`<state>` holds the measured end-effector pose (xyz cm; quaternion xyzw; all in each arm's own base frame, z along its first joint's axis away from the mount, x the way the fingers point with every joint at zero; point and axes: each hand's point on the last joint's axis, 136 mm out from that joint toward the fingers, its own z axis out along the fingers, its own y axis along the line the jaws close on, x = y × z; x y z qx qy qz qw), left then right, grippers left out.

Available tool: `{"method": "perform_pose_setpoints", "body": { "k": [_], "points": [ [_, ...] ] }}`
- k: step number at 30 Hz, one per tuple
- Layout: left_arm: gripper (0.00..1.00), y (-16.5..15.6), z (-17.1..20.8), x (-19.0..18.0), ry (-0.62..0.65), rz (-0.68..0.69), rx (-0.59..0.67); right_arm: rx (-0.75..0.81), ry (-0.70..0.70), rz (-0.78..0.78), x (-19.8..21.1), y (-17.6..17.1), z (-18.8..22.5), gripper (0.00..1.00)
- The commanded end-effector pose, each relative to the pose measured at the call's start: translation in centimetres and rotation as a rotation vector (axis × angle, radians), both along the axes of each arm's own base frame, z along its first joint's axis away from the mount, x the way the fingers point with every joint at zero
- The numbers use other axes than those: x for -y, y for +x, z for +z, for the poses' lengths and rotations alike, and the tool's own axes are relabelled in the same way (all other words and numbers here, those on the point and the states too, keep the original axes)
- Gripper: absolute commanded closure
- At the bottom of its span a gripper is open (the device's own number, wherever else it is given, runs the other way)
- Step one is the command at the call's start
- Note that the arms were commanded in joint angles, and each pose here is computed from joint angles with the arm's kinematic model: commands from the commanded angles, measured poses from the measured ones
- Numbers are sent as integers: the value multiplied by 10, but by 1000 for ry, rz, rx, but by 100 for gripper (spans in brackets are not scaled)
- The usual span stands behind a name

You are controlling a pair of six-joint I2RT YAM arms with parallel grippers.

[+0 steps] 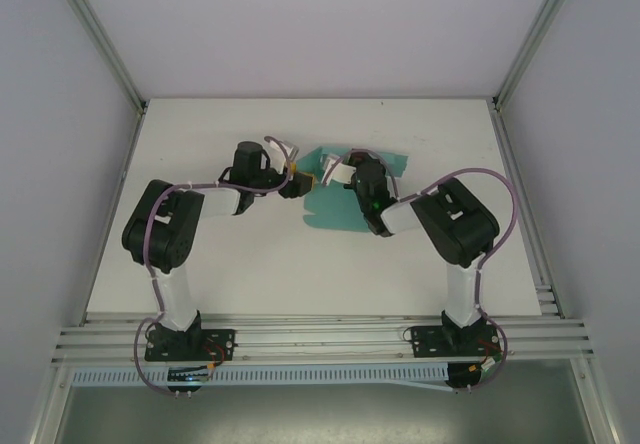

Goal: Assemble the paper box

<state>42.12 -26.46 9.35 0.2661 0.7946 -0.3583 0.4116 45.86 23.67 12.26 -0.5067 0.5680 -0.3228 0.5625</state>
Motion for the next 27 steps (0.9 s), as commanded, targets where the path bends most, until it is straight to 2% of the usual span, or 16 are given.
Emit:
{"method": "perform_pose_setpoints", "body": {
  "k": [1,8,10,14,17,21,24,27],
  "points": [
    [29,5,-8,-6,19,10,-21,-26,-11,39,-6,-9,-21,100],
    [28,4,1,-25,39,86,-12,-67,-51,41,-4,-25,-55,100],
    [27,7,7,-38,42,144,-2,-64,-53,33,-2,-25,-56,100],
    [20,30,16,-76,91,340,10,-67,-47,36,-2,-25,-52,100],
    [23,47,13,-89,113,383,-29,-75,-34,41,-3,-26,-51,100],
    [32,60,-1,-79,104,356,-131,-80,-35,36,-3,-25,-54,100],
    [34,62,-7,-69,55,328,-153,-88,-32,33,-5,-25,-56,100],
    [34,51,-11,-49,33,209,-157,-93,-36,34,-5,-26,-56,100]
  ]
}}
